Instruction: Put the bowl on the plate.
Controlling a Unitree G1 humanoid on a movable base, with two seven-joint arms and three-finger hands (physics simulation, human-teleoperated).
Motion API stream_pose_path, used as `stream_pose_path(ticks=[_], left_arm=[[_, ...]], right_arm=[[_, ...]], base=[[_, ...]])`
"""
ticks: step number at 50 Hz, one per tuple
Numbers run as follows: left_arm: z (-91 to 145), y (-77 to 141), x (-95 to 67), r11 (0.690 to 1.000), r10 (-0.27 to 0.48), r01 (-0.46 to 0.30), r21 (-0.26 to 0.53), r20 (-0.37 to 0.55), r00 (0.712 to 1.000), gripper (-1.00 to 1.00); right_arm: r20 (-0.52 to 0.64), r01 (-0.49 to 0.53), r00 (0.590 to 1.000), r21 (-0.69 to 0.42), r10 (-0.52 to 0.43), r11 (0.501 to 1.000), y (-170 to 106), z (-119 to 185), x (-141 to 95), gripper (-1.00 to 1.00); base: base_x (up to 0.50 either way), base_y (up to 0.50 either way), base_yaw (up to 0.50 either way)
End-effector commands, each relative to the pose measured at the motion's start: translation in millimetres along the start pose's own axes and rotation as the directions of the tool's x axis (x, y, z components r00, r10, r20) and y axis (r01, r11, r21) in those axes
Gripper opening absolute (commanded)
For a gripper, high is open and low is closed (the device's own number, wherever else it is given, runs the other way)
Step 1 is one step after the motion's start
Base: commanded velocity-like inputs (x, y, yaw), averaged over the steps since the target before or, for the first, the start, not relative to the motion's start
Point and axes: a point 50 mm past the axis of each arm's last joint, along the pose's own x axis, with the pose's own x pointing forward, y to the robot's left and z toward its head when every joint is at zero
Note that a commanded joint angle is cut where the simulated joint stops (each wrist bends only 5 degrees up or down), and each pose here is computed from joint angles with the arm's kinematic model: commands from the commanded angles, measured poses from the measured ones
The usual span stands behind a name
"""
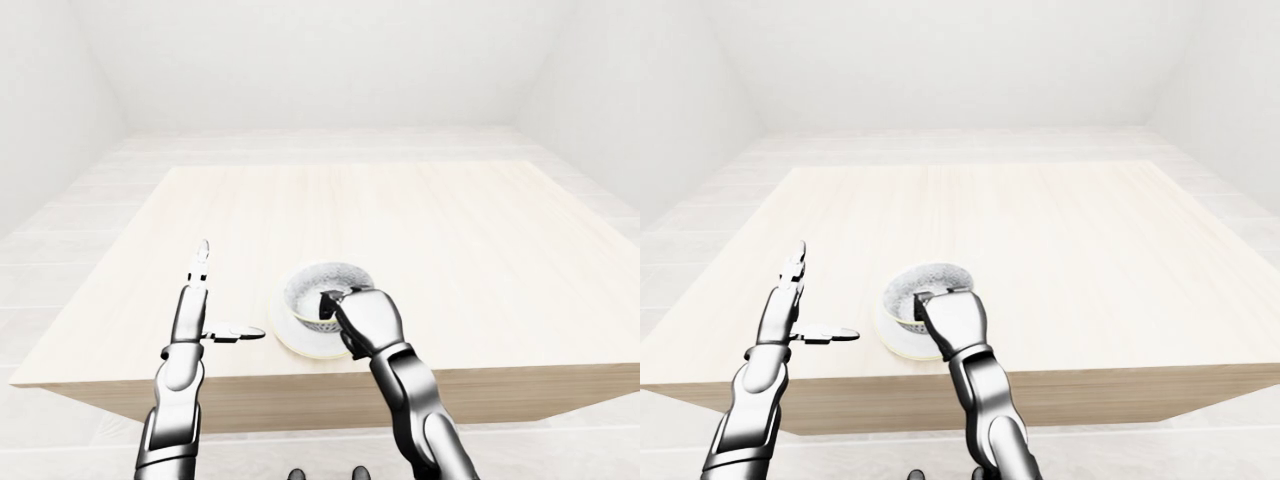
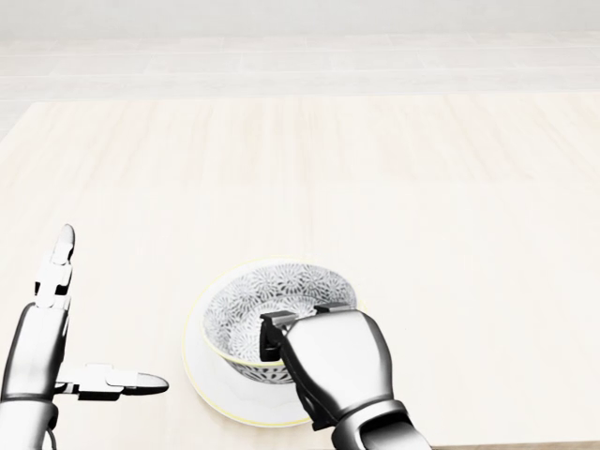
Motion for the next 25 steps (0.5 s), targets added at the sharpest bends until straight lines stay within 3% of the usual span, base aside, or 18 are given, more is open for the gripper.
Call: stream_pose_path(ticks=[1,25], left_arm=[[-1.4,0.3,-0.1,1.0,0.001,-0.001,-0.001,-0.006,1.0,1.0],[-6.1,-1.2,1.9,1.0,-0.001,0.001,0.002,-0.026,1.0,1.0]], right_arm=[[0.01,0.025,1.0,0.008,-0.025,1.0,-3.3,2.1,2.7,-0.36],[-0.015,0.015,1.0,0.039,-0.014,0.999,-13.5,-9.8,30.3,-0.44]], base=[[0.0,0.0,0.0],[0.0,0.0,0.0]])
